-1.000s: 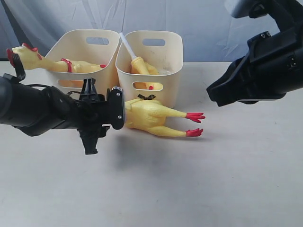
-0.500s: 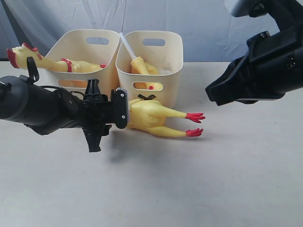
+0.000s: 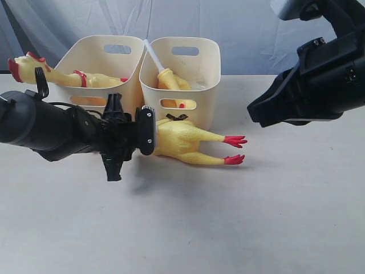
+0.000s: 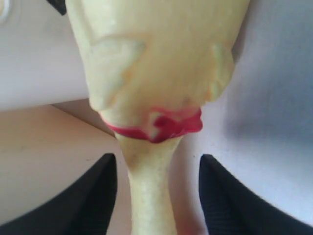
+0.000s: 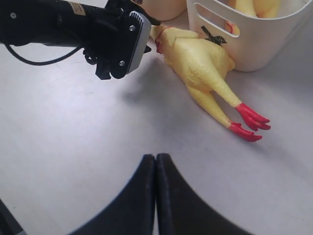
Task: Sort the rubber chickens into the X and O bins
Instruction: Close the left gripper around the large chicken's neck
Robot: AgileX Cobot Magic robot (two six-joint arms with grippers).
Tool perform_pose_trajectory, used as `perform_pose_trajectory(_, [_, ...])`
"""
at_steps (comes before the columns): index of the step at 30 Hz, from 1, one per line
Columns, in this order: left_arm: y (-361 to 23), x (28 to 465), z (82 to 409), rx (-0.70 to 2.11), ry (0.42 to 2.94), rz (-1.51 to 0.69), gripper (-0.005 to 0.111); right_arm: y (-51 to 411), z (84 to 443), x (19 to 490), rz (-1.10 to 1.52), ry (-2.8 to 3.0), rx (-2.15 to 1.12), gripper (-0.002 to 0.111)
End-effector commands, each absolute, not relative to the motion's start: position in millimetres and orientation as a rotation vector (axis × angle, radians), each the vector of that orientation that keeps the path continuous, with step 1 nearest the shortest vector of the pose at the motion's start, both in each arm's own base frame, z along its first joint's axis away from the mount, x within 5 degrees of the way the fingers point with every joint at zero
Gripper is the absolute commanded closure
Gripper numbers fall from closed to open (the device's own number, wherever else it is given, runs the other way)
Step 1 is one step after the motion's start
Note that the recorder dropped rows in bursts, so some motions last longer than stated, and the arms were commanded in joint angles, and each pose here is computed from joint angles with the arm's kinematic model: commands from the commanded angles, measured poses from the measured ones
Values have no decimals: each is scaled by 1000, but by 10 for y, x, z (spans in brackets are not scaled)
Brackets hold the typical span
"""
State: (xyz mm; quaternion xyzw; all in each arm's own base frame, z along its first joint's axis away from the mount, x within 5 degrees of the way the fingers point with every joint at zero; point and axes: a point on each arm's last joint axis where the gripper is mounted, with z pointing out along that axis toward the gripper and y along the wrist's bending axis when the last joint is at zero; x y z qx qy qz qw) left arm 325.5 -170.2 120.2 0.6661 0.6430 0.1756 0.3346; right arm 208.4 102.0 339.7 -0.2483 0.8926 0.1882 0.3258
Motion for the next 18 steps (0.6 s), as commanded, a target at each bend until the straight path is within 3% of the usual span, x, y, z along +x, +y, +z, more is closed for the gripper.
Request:
perform_pose_trajectory(1, [-1730, 3265, 1229, 1737, 1658, 466, 58, 1022, 3402, 2082, 499, 2322, -640, 109])
perform_pose_trajectory(18, [-1727, 3277, 1101, 1766, 1666, 478, 58, 1023, 3290, 2085, 514, 2330, -606, 109])
